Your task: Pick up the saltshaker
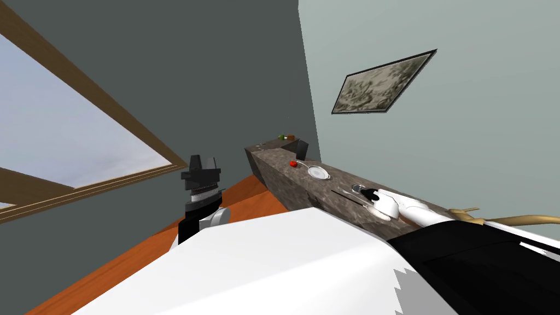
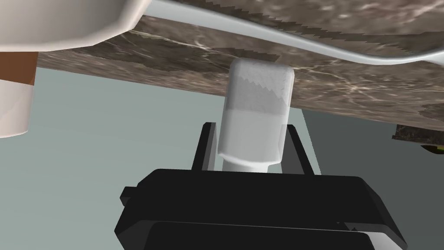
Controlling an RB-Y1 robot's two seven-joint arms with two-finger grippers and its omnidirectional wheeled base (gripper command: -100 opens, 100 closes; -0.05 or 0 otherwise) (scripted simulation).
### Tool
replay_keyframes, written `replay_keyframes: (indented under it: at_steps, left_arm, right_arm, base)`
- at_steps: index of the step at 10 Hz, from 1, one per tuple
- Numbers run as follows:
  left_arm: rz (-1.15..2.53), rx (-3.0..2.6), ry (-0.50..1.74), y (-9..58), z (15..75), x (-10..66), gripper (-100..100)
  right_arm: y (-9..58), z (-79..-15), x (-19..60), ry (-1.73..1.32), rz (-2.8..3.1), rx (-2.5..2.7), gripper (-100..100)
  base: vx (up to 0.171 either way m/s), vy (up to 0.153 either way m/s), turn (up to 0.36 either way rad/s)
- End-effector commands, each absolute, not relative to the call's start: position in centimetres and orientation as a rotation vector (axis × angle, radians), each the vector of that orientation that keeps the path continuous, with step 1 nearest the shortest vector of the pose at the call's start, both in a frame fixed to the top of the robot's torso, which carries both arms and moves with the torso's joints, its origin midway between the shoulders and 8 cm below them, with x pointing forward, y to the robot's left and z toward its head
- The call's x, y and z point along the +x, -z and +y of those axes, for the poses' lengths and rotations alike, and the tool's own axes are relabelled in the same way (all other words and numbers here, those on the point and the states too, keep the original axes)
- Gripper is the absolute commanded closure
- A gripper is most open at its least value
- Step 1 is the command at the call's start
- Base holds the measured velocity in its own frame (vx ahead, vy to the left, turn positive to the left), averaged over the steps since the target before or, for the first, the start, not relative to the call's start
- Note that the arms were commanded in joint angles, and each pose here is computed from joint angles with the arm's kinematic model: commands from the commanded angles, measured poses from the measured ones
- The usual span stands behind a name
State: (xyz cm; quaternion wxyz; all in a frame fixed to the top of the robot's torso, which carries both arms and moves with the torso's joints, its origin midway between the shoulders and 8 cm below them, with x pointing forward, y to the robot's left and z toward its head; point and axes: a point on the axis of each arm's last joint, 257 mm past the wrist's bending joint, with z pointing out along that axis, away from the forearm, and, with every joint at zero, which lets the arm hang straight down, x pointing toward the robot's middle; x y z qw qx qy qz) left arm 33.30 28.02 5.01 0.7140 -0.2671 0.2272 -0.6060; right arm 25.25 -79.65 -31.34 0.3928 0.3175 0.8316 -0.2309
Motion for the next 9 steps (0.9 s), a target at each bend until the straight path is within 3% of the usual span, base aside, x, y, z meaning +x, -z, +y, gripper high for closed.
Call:
replay_keyframes:
  at_steps: [1, 8, 9]
  left_arm:
    - [0.503, -0.592, 1.343, -5.0, 28.0, 33.3, 0]
    - [0.503, -0.592, 1.343, -5.0, 28.0, 33.3, 0]
    - [0.503, -0.592, 1.343, -5.0, 28.0, 33.3, 0]
  right_arm:
    - [31.1, -78.9, 26.1, 0.570, 2.121, 0.771, 100]
    - [30.4, -76.3, 29.0, 0.514, 2.146, 0.654, 100]
    - [30.5, -76.3, 29.1, 0.513, 2.147, 0.651, 0]
  base:
    - [0.081, 0.040, -0.205]
    - [0.080, 0.021, -0.175]
    - [0.000, 0.000, 0.000]
